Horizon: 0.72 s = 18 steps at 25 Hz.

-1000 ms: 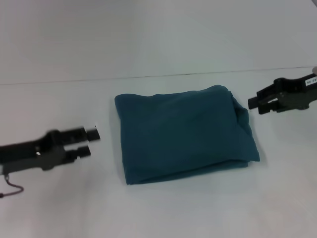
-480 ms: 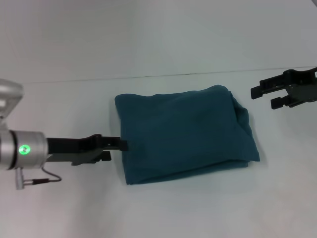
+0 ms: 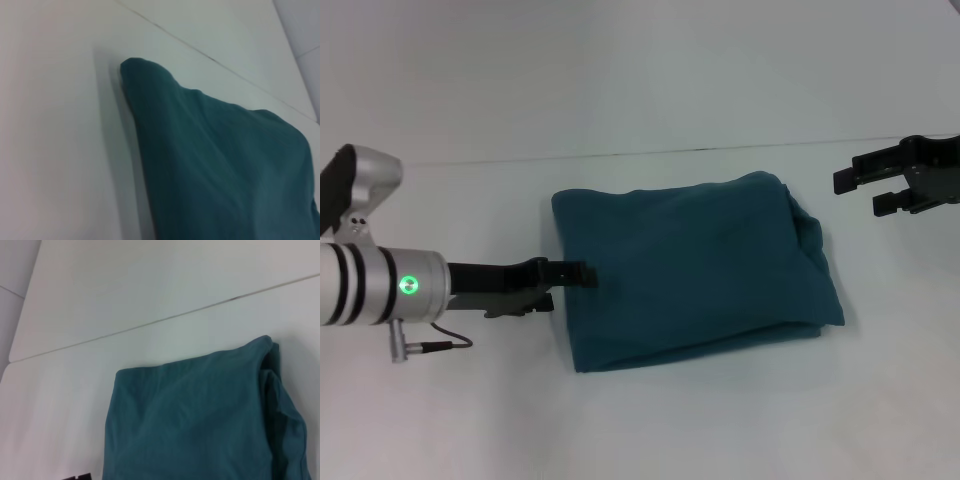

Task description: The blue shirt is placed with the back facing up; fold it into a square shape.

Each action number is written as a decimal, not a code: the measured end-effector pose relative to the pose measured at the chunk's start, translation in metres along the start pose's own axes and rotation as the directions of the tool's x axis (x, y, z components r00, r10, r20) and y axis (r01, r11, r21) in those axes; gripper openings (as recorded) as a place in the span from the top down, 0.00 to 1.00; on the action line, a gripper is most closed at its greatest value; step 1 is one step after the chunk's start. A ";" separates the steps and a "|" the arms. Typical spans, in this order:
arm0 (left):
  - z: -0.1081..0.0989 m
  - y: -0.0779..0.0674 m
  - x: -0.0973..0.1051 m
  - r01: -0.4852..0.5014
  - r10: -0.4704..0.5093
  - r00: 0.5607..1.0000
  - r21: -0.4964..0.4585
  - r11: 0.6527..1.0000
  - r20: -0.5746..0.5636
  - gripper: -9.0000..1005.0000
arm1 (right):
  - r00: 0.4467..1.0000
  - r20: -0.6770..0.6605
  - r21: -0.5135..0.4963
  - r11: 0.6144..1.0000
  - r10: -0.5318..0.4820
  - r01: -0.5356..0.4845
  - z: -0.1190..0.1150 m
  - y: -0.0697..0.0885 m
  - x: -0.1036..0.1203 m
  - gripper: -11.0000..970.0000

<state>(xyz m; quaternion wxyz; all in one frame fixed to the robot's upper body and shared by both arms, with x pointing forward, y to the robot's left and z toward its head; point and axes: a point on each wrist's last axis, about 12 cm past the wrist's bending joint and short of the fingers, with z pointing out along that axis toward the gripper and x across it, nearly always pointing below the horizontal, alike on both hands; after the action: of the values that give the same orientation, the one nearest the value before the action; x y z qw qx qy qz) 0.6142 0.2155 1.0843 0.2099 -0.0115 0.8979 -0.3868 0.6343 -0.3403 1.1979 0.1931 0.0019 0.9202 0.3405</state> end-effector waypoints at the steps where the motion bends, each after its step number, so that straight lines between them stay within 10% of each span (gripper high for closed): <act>1: 0.002 0.000 0.001 0.002 -0.002 1.000 -0.004 1.000 -0.003 0.16 | 1.000 0.000 0.000 1.000 0.000 0.000 0.000 0.000 0.000 0.12; 18: 0.030 -0.017 0.006 -0.012 0.012 1.000 -0.012 1.000 -0.027 0.13 | 1.000 0.013 -0.011 1.000 0.017 -0.017 -0.001 -0.002 0.001 0.12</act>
<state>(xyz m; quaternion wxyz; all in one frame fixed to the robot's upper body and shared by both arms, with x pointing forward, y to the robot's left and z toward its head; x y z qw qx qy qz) 0.6180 0.1819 1.0752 0.1999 -0.0020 0.9031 -0.3802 0.6338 -0.3425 1.1967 0.1960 0.0110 0.9171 0.3471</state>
